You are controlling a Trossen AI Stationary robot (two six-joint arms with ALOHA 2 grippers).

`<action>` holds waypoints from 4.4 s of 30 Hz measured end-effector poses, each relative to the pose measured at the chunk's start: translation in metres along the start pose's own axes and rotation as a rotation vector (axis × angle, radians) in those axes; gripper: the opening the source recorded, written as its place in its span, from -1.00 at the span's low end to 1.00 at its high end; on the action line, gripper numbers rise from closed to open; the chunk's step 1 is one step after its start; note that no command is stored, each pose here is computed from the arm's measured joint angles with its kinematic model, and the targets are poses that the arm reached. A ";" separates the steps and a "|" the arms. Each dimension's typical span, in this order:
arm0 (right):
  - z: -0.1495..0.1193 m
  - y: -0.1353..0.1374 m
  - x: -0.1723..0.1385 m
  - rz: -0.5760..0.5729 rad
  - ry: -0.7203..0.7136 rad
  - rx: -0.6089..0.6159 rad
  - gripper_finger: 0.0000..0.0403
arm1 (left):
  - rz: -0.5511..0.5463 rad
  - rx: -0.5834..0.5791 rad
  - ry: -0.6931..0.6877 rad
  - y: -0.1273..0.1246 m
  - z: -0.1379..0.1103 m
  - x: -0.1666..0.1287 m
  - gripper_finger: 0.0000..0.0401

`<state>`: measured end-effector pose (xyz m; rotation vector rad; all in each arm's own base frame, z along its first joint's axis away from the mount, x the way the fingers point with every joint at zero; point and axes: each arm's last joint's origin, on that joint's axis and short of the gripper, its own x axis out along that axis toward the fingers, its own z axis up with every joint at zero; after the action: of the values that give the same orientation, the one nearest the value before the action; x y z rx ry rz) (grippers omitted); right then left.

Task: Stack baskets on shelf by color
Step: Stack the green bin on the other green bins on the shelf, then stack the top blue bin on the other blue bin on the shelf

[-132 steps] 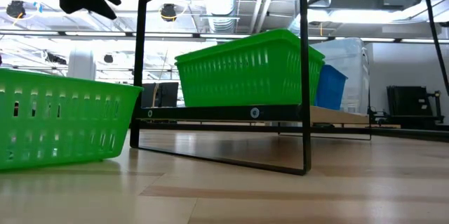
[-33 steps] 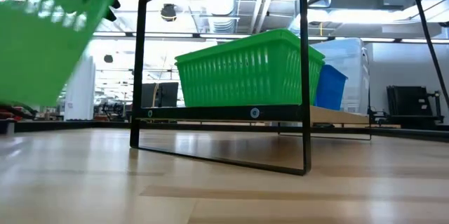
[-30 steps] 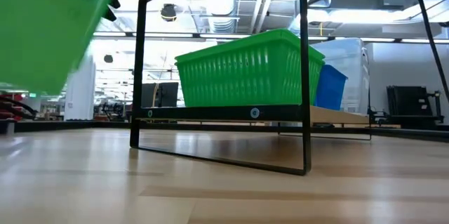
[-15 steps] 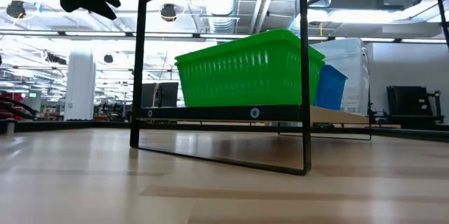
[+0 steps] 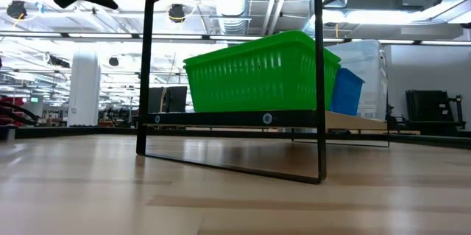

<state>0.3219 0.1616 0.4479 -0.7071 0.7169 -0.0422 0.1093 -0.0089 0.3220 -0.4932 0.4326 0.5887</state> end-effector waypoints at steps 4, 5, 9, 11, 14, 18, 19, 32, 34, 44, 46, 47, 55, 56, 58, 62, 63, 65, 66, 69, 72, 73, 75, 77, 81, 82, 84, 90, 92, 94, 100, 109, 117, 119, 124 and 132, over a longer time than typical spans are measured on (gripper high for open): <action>-0.015 0.023 0.002 0.053 0.162 -0.154 -1.00 | 0.029 -0.026 -0.039 0.002 0.001 -0.001 -0.05; -0.017 0.032 0.004 0.058 0.198 -0.211 -1.00 | 0.035 -0.028 -0.046 0.002 0.002 -0.001 -0.05; -0.023 0.067 0.014 0.051 0.276 -0.412 -1.00 | 0.060 -0.046 -0.065 0.002 0.002 0.000 -0.05; -0.024 0.077 0.015 0.050 0.257 -0.423 -1.00 | 0.068 -0.047 -0.073 0.002 0.002 0.000 -0.05; -0.026 0.082 0.013 0.000 0.227 -0.395 -1.00 | 0.074 -0.048 -0.079 0.002 0.002 0.000 -0.05; -0.027 0.081 0.006 -0.091 0.174 -0.380 -1.00 | 0.090 -0.056 -0.098 0.002 0.003 0.000 -0.05; -0.028 0.082 0.008 -0.104 0.175 -0.383 -1.00 | 0.091 -0.060 -0.100 0.002 0.003 0.000 -0.05; -0.099 0.108 0.020 -0.150 -0.005 -0.609 -1.00 | 0.176 -0.129 -0.194 0.003 0.005 0.002 -0.05; -0.109 0.117 0.026 -0.167 -0.037 -0.696 -1.00 | 0.178 -0.142 -0.195 0.002 0.004 0.003 -0.05; -0.121 0.131 0.040 -0.187 -0.169 -0.699 -1.00 | 0.180 -0.187 -0.196 0.001 0.004 0.005 -0.05; -0.123 0.134 0.044 -0.192 -0.180 -0.684 -1.00 | 0.178 -0.198 -0.195 0.001 0.004 0.005 -0.05; -0.124 0.136 0.046 -0.193 -0.184 -0.680 -1.00 | 0.177 -0.199 -0.195 0.001 0.004 0.005 -0.05; -0.131 0.142 0.057 -0.209 -0.223 -0.684 -1.00 | 0.181 -0.195 -0.190 -0.001 0.003 0.007 -0.05; -0.132 0.143 0.058 -0.210 -0.228 -0.676 -1.00 | 0.182 -0.195 -0.191 -0.001 0.003 0.007 -0.05; -0.134 0.143 0.059 -0.211 -0.227 -0.674 -1.00 | 0.183 -0.194 -0.189 -0.001 0.003 0.007 -0.05; -0.138 0.145 0.064 -0.206 -0.246 -0.659 -1.00 | 0.183 -0.194 -0.191 -0.001 0.003 0.007 -0.05; -0.139 0.145 0.065 -0.208 -0.248 -0.654 -1.00 | 0.183 -0.194 -0.190 -0.001 0.003 0.007 -0.05; -0.141 0.146 0.066 -0.204 -0.246 -0.657 -1.00 | 0.184 -0.193 -0.191 -0.001 0.003 0.007 -0.05; -0.142 0.146 0.067 -0.203 -0.241 -0.656 -1.00 | 0.184 -0.192 -0.191 -0.001 0.003 0.007 -0.05; -0.142 0.145 0.068 -0.201 -0.240 -0.616 -1.00 | 0.191 -0.191 -0.200 -0.001 0.004 0.007 -0.05; -0.143 0.145 0.070 -0.172 -0.245 -0.594 -1.00 | 0.196 -0.190 -0.207 0.000 0.004 0.007 -0.05; -0.143 0.145 0.070 -0.164 -0.248 -0.589 -1.00 | 0.197 -0.189 -0.207 0.000 0.004 0.007 -0.05; -0.143 0.144 0.071 -0.156 -0.253 -0.585 -1.00 | 0.198 -0.187 -0.208 0.000 0.004 0.007 -0.05; -0.143 0.144 0.071 -0.154 -0.253 -0.585 -1.00 | 0.199 -0.186 -0.209 0.000 0.004 0.007 -0.05; -0.145 0.143 0.072 -0.151 -0.241 -0.590 -1.00 | 0.200 -0.181 -0.208 0.000 0.004 0.007 -0.05; -0.145 0.142 0.073 -0.149 -0.240 -0.587 -1.00 | 0.200 -0.181 -0.208 0.000 0.004 0.007 -0.05; -0.145 0.142 0.074 -0.139 -0.239 -0.571 -1.00 | 0.200 -0.181 -0.208 0.000 0.004 0.007 -0.05; -0.146 0.143 0.074 -0.118 -0.243 -0.564 -1.00 | 0.200 -0.181 -0.208 0.000 0.004 0.007 -0.05; -0.146 0.143 0.074 -0.118 -0.244 -0.563 -1.00 | 0.200 -0.180 -0.208 0.000 0.004 0.007 -0.05; -0.148 0.144 0.075 -0.117 -0.241 -0.565 -0.99 | 0.200 -0.180 -0.208 0.000 0.004 0.007 -0.05; -0.157 0.150 0.080 -0.133 -0.263 -0.554 -0.85 | 0.200 -0.180 -0.208 0.000 0.004 0.007 -0.05; -0.158 0.151 0.080 -0.138 -0.270 -0.568 -0.57 | 0.200 -0.180 -0.208 0.000 0.004 0.007 -0.05; -0.158 0.150 0.079 -0.150 -0.266 -0.566 -0.33 | 0.188 -0.196 -0.195 -0.001 0.003 0.007 -0.05; -0.156 0.147 0.075 -0.192 -0.250 -0.548 -0.25 | 0.147 -0.205 -0.140 -0.002 0.002 0.007 -0.05; -0.144 0.130 0.061 -0.345 -0.186 -0.461 -0.08 | 0.001 -0.232 0.104 -0.011 -0.006 0.013 -0.05; -0.118 0.095 0.034 -0.543 -0.125 -0.254 0.02 | -0.186 -0.072 0.734 -0.052 -0.046 0.041 -0.05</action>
<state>0.2564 0.1573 0.3077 -1.1244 0.3968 -0.4056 0.1610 -0.0550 0.2811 -0.8082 1.0516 0.2255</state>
